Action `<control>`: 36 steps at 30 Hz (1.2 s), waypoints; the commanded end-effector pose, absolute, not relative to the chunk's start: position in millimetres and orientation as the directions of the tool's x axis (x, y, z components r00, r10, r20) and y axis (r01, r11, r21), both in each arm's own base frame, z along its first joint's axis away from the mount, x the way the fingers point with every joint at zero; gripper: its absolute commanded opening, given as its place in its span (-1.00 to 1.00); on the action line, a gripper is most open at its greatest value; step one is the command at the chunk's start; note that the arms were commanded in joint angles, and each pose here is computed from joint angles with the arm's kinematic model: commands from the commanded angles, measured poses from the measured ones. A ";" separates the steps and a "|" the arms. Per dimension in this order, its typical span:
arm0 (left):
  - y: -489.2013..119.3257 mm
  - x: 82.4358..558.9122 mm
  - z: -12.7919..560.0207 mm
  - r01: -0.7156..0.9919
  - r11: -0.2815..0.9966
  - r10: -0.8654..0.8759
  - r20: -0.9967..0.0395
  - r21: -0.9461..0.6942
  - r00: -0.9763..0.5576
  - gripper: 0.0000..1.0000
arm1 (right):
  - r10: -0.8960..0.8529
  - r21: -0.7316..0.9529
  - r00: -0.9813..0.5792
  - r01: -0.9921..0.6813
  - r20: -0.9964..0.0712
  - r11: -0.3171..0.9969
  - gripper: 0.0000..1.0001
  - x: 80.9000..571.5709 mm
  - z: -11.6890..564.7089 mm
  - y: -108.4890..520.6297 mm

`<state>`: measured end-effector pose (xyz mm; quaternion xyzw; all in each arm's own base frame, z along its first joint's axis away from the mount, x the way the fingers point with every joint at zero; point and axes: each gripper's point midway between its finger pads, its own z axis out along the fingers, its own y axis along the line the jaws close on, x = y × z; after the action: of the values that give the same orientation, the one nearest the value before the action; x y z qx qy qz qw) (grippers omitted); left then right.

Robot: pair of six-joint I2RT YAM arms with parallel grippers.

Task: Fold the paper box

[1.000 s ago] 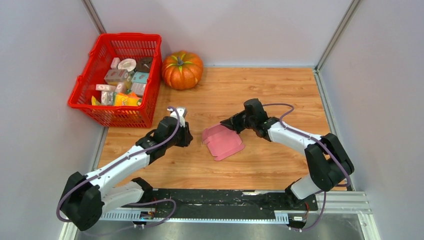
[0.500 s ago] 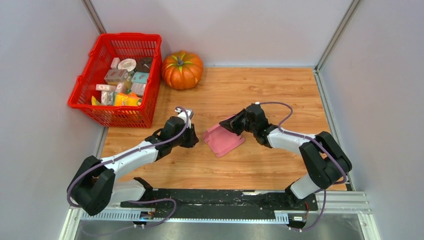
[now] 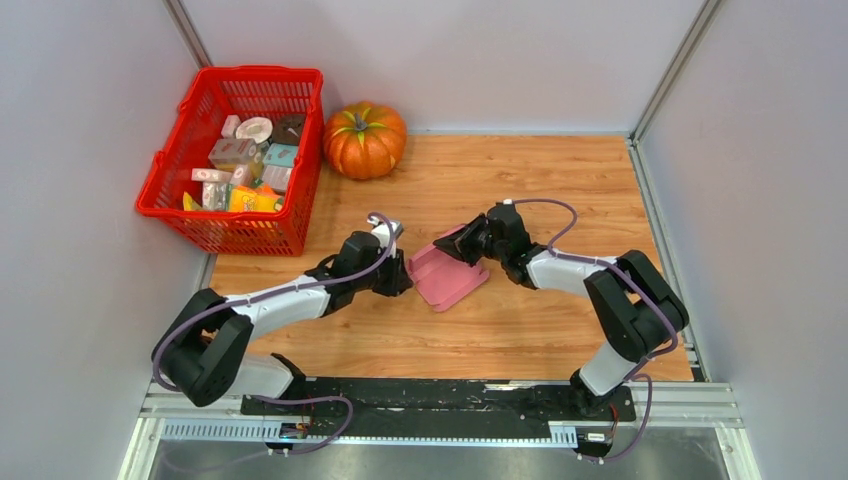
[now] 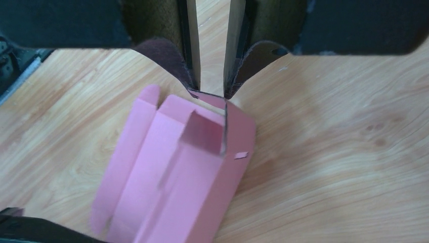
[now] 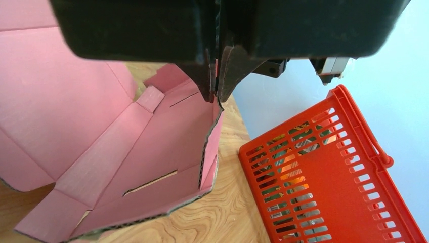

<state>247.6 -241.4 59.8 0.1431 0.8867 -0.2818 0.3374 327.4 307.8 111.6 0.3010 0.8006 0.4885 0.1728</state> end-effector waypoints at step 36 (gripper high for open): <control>-198.4 256.4 90.2 0.435 0.882 0.097 -0.831 -0.183 -0.548 -0.19 | 0.631 0.889 -0.773 0.333 0.068 0.313 -1.00 331.3 113.8 315.3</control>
<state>242.4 -192.9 76.7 0.1304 0.8724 -0.1971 0.4278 327.5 312.4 108.5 0.3143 0.7958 0.4977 0.1423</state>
